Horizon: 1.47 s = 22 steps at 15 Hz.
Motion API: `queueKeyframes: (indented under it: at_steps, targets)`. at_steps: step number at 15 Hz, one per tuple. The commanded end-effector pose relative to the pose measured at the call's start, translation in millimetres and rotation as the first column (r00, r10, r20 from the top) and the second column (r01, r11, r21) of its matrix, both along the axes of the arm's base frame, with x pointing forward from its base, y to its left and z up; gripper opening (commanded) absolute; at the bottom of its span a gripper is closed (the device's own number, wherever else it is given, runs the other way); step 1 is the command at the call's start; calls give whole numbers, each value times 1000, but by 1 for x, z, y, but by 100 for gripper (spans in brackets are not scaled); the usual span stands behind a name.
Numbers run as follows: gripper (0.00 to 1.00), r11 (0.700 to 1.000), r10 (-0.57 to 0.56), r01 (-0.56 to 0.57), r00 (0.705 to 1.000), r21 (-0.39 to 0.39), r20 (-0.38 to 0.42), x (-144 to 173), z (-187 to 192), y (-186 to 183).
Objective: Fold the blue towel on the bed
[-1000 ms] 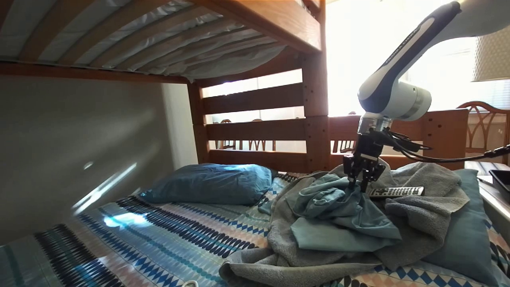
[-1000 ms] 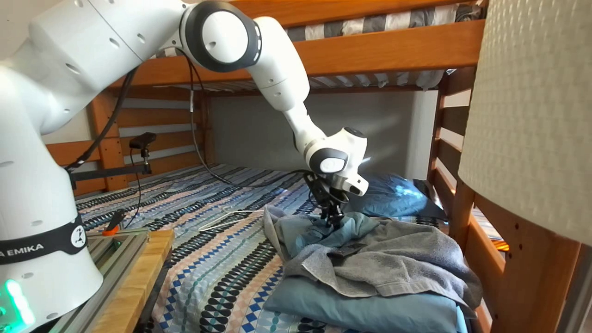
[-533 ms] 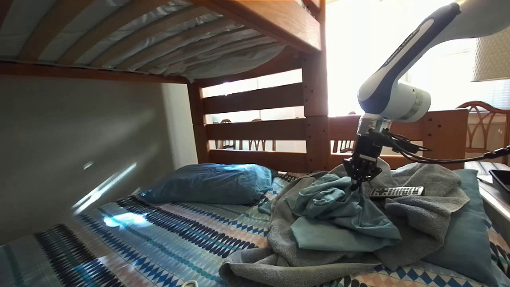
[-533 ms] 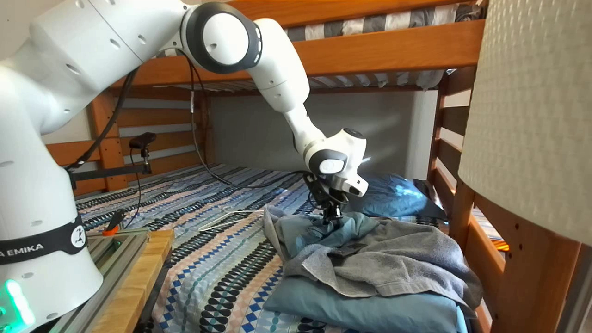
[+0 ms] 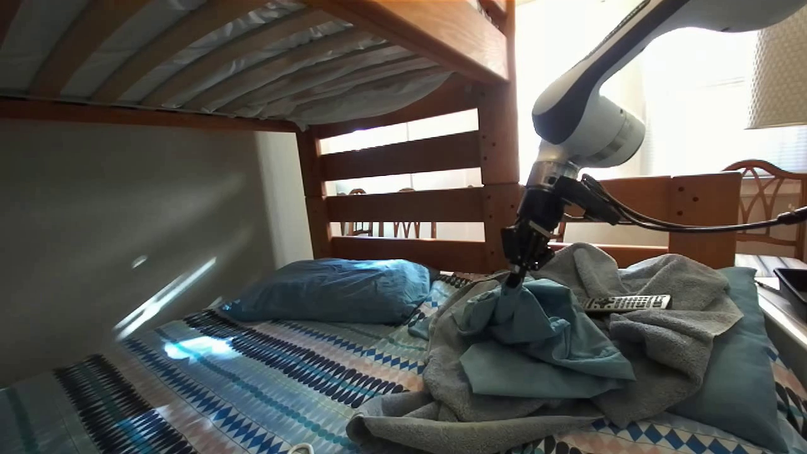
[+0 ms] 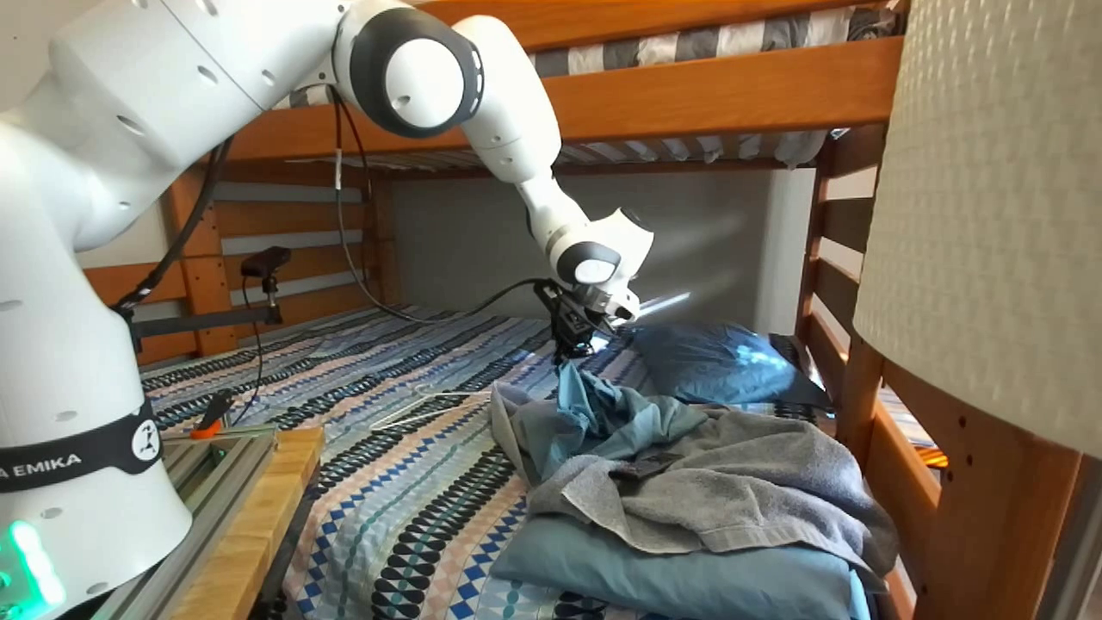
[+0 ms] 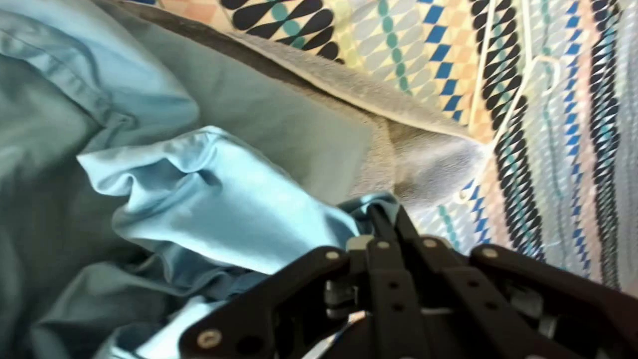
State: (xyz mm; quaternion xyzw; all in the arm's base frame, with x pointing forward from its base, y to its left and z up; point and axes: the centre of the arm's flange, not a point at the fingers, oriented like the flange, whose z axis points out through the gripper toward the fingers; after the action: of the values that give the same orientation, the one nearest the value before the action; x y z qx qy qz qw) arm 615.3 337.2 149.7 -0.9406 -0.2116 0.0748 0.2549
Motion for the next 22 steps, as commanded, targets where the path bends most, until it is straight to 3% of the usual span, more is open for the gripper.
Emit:
queueKeyframes:
  at_steps: [1, 3, 4, 6, 8, 12, 15, 18, 22]
  targets:
    - [1, 983, 160, -152, 984, 102, -74, 3, 25, 36]
    - [1, 962, 249, -231, 961, 143, -124, 1, 32, 51]
    - [28, 949, 295, -271, 944, 160, -150, -1, 35, 56]
    - [34, 922, 375, -339, 903, 187, -211, -4, 36, 62]
    - [48, 922, 378, -345, 899, 176, -220, -1, 38, 59]
    - [76, 974, 221, -217, 972, 58, -79, 30, 33, 40]
    - [97, 995, 98, -98, 994, -7, 45, 64, 25, 18]
    - [100, 996, 20, -6, 986, -88, 165, 95, 9, -2]
    - [100, 985, -4, 36, 983, -172, 181, 117, -17, -25]
